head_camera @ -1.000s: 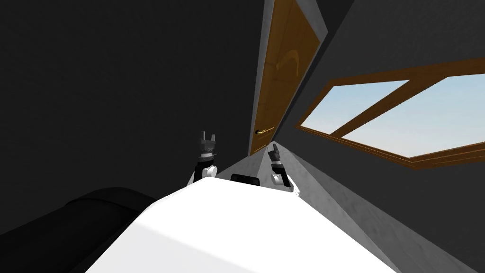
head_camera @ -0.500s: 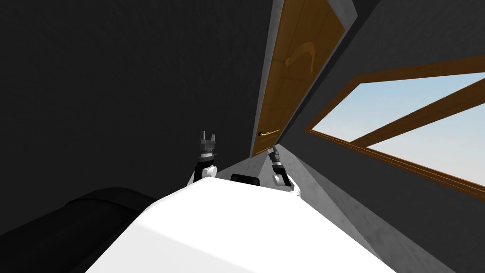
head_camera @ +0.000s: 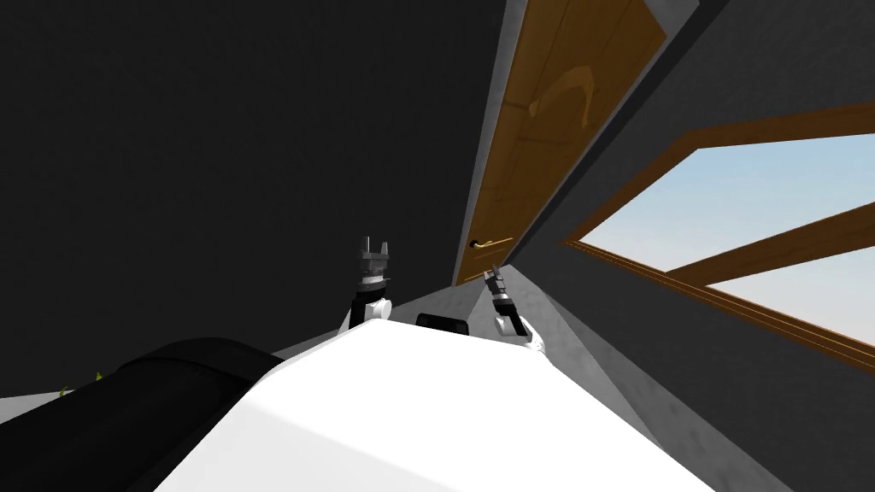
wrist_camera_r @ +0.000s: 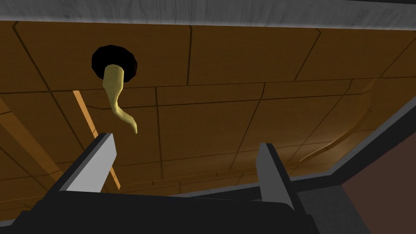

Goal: Pull the door open

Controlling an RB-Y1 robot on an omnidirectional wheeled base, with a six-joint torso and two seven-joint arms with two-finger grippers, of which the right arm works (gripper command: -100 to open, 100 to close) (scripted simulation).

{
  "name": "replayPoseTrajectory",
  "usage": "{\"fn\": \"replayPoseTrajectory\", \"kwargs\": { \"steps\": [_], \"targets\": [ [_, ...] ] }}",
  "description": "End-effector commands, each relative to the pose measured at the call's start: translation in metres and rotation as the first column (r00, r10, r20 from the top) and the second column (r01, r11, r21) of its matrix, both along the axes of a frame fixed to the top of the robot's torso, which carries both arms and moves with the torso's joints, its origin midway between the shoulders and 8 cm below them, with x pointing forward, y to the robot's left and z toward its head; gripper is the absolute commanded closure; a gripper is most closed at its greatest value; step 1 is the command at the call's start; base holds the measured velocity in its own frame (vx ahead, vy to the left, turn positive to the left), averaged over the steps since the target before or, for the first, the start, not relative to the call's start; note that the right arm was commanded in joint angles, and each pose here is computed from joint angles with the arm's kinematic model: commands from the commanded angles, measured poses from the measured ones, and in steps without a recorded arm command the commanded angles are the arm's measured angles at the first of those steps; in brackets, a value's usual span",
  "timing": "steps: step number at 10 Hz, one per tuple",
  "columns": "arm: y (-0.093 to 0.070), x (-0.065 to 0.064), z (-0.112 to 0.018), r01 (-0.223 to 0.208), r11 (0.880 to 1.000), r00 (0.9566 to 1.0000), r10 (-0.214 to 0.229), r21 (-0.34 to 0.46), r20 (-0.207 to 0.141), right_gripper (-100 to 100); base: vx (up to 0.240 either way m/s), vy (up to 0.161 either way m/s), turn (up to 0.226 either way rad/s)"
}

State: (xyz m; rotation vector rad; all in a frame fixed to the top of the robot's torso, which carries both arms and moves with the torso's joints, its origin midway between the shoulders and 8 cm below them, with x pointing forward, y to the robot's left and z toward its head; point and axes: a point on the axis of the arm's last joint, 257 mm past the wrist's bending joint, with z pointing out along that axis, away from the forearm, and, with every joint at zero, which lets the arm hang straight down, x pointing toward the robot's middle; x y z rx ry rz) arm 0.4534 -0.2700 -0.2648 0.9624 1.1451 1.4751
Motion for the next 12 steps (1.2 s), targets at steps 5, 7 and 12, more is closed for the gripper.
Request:
{"fn": "replayPoseTrajectory", "kwargs": {
  "steps": [5, 7, 12],
  "targets": [
    [-0.022, 0.002, -0.031, 0.001, 1.0, 0.9982, -0.003, -0.029, -0.06, -100, 0.045, -0.073, 0.145],
    [-0.033, 0.002, -0.041, 0.004, 0.999, 0.9965, -0.007, -0.042, -0.083, -100, 0.053, -0.098, 0.189],
    [-0.055, 0.002, -0.059, 0.012, 0.997, 0.9921, -0.021, -0.07, -0.124, -100, 0.032, -0.073, 0.131]
  ]
}}
